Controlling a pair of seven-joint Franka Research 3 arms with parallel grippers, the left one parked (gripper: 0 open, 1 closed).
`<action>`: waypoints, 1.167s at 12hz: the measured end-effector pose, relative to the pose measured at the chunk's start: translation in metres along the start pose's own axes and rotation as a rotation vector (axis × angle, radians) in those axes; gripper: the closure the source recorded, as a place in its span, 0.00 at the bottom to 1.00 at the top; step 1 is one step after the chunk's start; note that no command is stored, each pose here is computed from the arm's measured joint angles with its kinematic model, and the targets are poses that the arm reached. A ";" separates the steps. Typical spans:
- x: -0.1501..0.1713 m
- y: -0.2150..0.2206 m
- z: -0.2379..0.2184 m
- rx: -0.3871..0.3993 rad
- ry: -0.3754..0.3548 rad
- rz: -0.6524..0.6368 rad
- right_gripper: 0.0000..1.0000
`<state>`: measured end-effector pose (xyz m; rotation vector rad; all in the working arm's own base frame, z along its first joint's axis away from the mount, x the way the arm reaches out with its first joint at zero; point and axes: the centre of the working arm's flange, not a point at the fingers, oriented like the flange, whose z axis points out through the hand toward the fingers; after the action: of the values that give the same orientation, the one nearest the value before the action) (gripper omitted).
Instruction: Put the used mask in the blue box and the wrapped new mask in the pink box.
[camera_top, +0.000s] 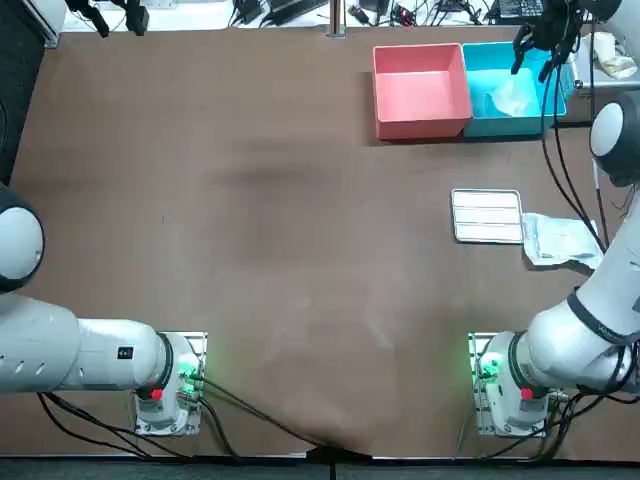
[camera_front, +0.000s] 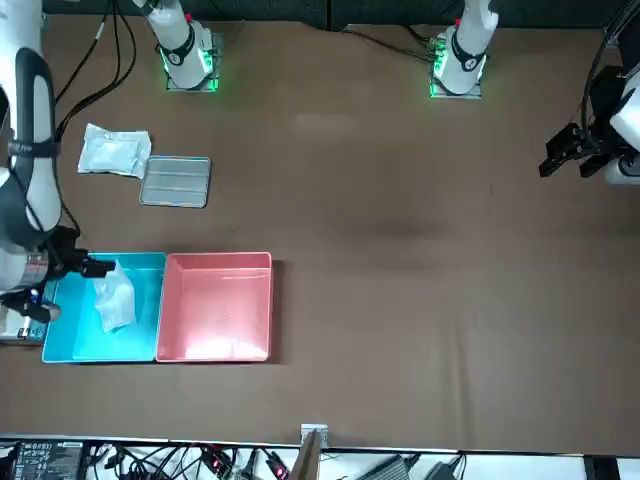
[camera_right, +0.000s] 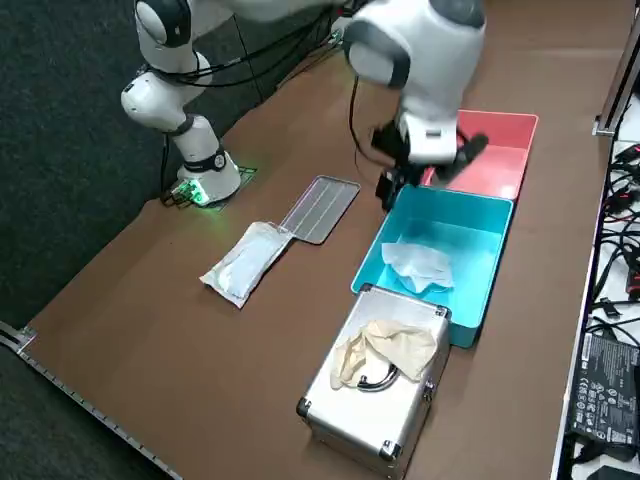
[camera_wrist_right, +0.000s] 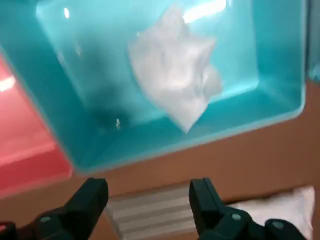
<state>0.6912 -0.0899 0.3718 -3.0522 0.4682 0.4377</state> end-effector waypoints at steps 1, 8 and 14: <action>-0.014 -0.013 -0.007 -0.021 -0.037 -0.017 0.00; -0.111 -0.054 0.052 -0.289 -0.258 -0.081 0.00; -0.189 -0.047 0.106 -0.451 -0.212 -0.115 0.00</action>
<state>0.5038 0.0169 0.3216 -3.3682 0.2041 0.9695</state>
